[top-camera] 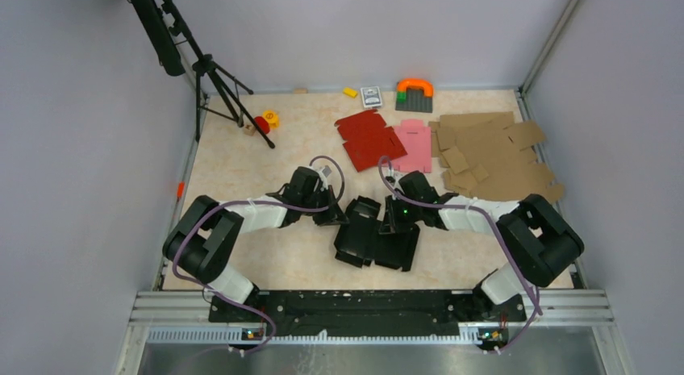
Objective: Fold the paper box
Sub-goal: Fold the paper box at the center of the board.
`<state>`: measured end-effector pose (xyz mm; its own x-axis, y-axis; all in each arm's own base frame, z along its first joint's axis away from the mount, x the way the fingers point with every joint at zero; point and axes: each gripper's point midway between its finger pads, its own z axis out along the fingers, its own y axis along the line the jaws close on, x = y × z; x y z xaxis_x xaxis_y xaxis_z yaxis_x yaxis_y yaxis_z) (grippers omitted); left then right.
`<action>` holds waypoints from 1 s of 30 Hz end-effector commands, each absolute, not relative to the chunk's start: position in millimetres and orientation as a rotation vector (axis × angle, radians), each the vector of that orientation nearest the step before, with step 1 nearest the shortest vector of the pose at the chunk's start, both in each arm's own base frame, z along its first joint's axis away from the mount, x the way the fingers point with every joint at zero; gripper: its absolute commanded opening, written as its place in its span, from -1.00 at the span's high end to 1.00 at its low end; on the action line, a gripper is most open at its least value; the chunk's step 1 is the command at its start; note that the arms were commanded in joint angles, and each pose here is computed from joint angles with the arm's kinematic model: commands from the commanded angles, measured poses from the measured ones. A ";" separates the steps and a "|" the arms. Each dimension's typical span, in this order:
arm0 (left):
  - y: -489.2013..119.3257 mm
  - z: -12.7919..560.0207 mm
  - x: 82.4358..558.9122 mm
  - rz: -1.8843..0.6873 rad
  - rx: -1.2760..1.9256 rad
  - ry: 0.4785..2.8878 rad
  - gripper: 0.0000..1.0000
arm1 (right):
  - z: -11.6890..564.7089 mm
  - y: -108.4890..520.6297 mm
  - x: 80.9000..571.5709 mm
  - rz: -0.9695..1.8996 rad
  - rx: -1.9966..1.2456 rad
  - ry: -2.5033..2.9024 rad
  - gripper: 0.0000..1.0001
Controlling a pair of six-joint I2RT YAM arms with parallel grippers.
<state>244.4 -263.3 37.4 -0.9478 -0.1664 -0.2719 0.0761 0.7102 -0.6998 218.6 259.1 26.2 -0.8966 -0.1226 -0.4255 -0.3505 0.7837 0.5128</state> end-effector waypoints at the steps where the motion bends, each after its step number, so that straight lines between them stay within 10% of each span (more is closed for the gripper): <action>1: -263.7 48.5 255.3 -1.068 -0.066 2.536 1.00 | 1.4 253.1 199.4 0.833 -0.348 2.672 1.00; 22: -277.2 51.5 240.6 -1.103 -0.070 2.517 1.00 | 111.2 271.2 236.6 0.877 -0.398 2.393 0.78; 30: -276.6 60.0 241.0 -1.090 -0.024 2.492 0.37 | 119.2 292.5 255.8 0.930 -0.393 2.358 0.45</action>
